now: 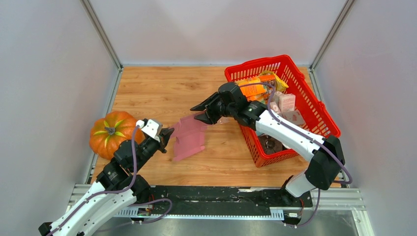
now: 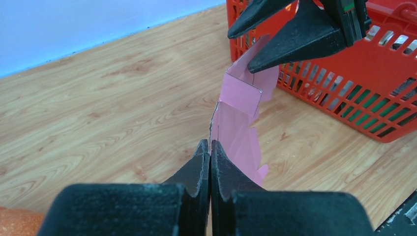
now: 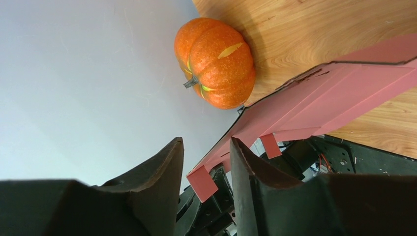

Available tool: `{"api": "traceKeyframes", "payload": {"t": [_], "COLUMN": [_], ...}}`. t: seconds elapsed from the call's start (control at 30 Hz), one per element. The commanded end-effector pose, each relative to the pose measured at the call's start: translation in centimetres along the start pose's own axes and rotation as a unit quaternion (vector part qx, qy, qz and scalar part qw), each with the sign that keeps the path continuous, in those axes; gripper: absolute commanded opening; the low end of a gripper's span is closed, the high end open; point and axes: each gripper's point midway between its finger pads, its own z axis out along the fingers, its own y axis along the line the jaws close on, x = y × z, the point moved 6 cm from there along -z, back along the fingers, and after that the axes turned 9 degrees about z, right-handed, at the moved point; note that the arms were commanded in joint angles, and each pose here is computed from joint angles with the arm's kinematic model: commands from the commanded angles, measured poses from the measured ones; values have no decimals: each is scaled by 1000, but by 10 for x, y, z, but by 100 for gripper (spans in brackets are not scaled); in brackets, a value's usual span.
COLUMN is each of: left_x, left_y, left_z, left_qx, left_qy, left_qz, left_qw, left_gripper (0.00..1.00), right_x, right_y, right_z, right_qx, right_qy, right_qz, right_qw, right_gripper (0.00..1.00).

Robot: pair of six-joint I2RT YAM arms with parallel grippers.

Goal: Fold the paper box

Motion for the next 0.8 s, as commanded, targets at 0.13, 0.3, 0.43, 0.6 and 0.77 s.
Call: {"api": "traceKeyframes", "payload": {"t": [0.13,0.3,0.43,0.6,0.77], "left_x": [-11,-12,-14,-14,-13], "left_y": [1,1,2,2,2], "left_z": [-2,-3,-3,-4,-5], "left_qx": [2,3,3,3,1], "left_qy": [-18,-19,-22,-22,-26], "left_qz": [2,4,5,4,1], "left_qw": [1000,1000,1000,1000,1000], "left_gripper": [0,0,0,0,0], "right_x": [13,16,15,17,18], "right_y": [20,16,12,13,12], "right_z": [-3,2,5,6,8], "right_qx": [-34,-23,-20,-23,-18], "right_qy": [29,35,35,34,35], "right_qz": [-7,-7,-5,-10,-8], "right_qw": [999,999,999,999,999], "right_gripper": [34,35,34,22,11]}}
